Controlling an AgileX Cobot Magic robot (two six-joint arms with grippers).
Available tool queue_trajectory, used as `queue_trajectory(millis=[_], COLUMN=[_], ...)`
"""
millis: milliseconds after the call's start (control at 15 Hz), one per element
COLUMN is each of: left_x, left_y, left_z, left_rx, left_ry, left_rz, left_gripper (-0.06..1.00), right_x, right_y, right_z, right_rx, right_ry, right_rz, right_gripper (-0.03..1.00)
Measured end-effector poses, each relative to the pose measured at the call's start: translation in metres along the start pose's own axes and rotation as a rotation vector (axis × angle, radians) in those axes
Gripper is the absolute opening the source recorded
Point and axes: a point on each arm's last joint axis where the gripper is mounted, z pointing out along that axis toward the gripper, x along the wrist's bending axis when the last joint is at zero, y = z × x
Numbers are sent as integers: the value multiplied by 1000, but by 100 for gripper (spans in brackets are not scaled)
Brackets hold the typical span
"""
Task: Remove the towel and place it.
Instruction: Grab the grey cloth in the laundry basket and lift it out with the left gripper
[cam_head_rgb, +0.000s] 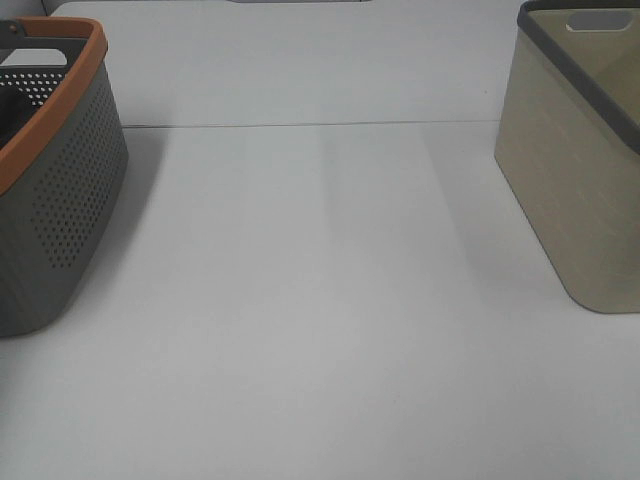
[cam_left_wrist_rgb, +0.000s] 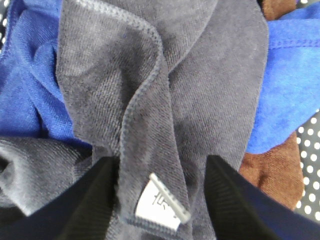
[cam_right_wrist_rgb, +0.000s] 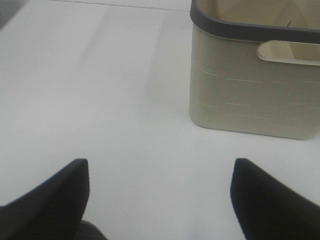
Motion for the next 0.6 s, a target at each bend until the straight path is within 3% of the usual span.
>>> queue_trajectory(millis=[400,467,600], left_x=[-1,-1,-1], left_y=[2,2,2], left_z=[0,0,0], left_rx=[-20,-21,-21], left_ry=[-9,-9,-9], left_rz=[11,25,28], left_gripper=[19,5,0], right_x=[0,0,0], right_y=[0,0,0], right_z=[0,0,0], right_rx=[0,0,0], right_ry=[0,0,0], right_rz=[0,0,0], right_gripper=[74,74,74])
